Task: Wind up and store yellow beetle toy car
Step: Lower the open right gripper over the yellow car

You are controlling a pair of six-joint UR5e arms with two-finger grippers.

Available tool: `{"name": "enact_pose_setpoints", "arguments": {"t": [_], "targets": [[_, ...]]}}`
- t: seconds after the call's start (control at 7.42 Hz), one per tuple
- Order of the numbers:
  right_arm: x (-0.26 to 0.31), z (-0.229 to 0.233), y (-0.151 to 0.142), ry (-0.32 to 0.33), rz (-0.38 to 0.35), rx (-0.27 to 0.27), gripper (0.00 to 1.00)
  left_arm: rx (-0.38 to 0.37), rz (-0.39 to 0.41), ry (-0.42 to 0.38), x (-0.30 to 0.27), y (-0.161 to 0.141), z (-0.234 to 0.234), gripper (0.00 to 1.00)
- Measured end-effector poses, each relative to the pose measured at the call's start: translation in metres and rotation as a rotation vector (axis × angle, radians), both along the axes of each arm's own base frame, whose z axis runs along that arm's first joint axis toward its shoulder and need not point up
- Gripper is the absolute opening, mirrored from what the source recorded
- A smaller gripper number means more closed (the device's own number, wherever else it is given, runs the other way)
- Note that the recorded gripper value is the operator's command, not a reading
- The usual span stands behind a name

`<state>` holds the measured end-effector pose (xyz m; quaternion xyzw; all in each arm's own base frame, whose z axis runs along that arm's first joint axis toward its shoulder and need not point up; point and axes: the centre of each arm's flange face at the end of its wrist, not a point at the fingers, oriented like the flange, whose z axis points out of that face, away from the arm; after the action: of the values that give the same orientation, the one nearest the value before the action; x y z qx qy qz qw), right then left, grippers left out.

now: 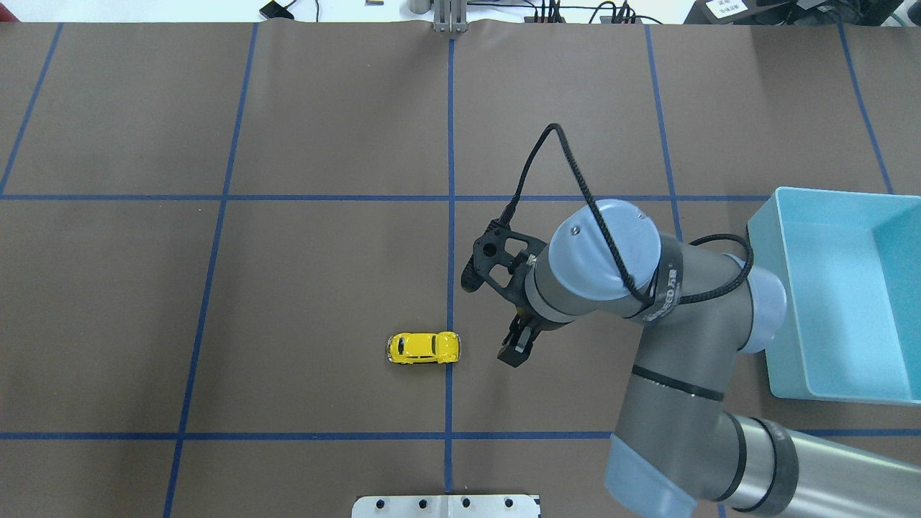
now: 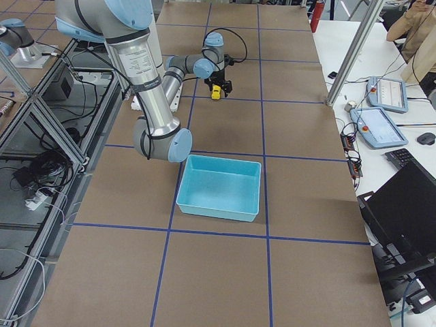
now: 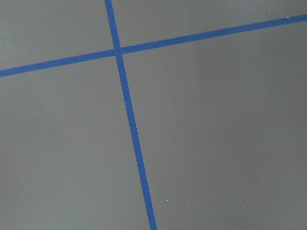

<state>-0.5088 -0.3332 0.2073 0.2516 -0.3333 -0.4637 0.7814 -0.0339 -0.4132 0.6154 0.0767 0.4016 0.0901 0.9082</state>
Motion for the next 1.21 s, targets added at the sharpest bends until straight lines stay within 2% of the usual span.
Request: {"name": "enact_pose_setpoints", "arguments": {"t": [0.27,0.54,0.81,0.94,1.21], "targets": [[-0.037,-0.020,0.026,-0.002,-0.081,0.093,1.00,0.035,0.008,-0.004,-0.017,0.005,0.004,1.00],[-0.056,-0.034,0.024,0.007,-0.125,0.185,1.00,0.008,-0.012,-0.012,-0.041,0.012,0.017,1.00],[-0.083,-0.026,0.017,0.012,-0.150,0.269,1.00,-0.039,-0.038,-0.013,-0.054,0.011,0.025,1.00],[-0.098,-0.029,0.013,0.010,-0.163,0.295,0.99,-0.049,-0.042,-0.014,-0.056,0.009,0.027,1.00],[-0.117,-0.041,0.007,0.009,-0.177,0.313,0.99,-0.060,-0.046,-0.030,-0.058,0.009,0.032,1.00]]}}
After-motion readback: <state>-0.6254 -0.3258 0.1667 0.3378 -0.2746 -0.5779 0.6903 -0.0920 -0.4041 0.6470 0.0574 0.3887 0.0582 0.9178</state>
